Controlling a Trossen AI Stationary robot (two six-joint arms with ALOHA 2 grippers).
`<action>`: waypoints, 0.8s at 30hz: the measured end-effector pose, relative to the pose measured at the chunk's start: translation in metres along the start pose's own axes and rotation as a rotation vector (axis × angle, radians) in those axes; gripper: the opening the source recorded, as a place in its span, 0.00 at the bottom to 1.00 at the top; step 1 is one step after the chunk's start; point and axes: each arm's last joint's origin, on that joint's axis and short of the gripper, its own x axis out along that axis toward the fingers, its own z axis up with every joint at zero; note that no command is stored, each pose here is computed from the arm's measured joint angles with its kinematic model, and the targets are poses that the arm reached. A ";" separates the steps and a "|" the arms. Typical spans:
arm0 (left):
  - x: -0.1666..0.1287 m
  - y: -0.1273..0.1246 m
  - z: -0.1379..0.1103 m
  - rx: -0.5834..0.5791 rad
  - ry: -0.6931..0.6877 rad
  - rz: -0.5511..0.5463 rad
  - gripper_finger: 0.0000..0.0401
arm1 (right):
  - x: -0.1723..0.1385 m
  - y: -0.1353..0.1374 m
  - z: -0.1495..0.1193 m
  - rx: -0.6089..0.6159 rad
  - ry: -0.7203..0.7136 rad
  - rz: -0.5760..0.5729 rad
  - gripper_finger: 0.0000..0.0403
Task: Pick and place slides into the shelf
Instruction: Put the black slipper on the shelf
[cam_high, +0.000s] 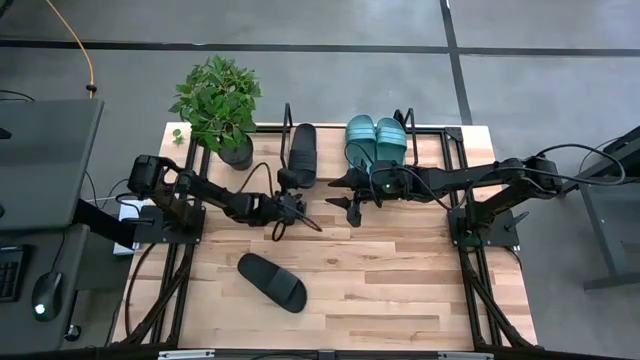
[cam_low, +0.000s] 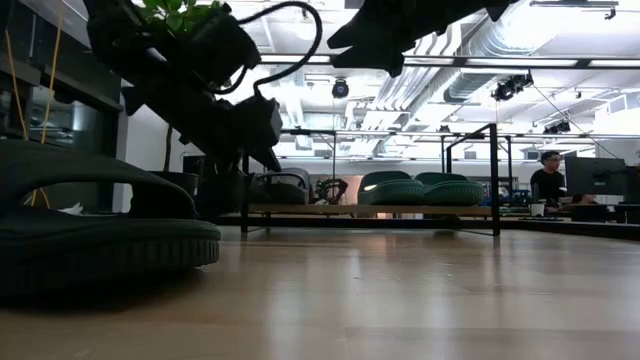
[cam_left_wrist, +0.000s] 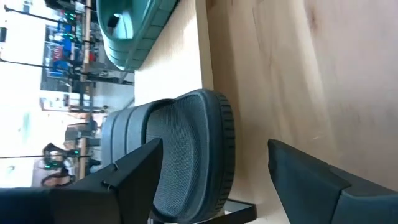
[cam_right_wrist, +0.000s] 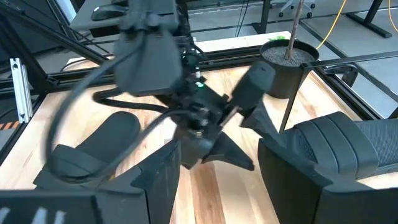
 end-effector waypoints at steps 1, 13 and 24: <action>-0.003 -0.001 0.002 0.005 -0.003 0.008 0.68 | 0.000 0.000 0.000 0.000 0.000 0.000 0.51; -0.054 0.018 0.017 -0.148 -0.140 0.035 0.68 | 0.000 0.000 0.000 0.000 0.005 0.007 0.51; -0.096 0.051 -0.003 -0.459 -0.251 -0.195 0.68 | 0.000 0.000 -0.001 0.000 0.006 0.007 0.51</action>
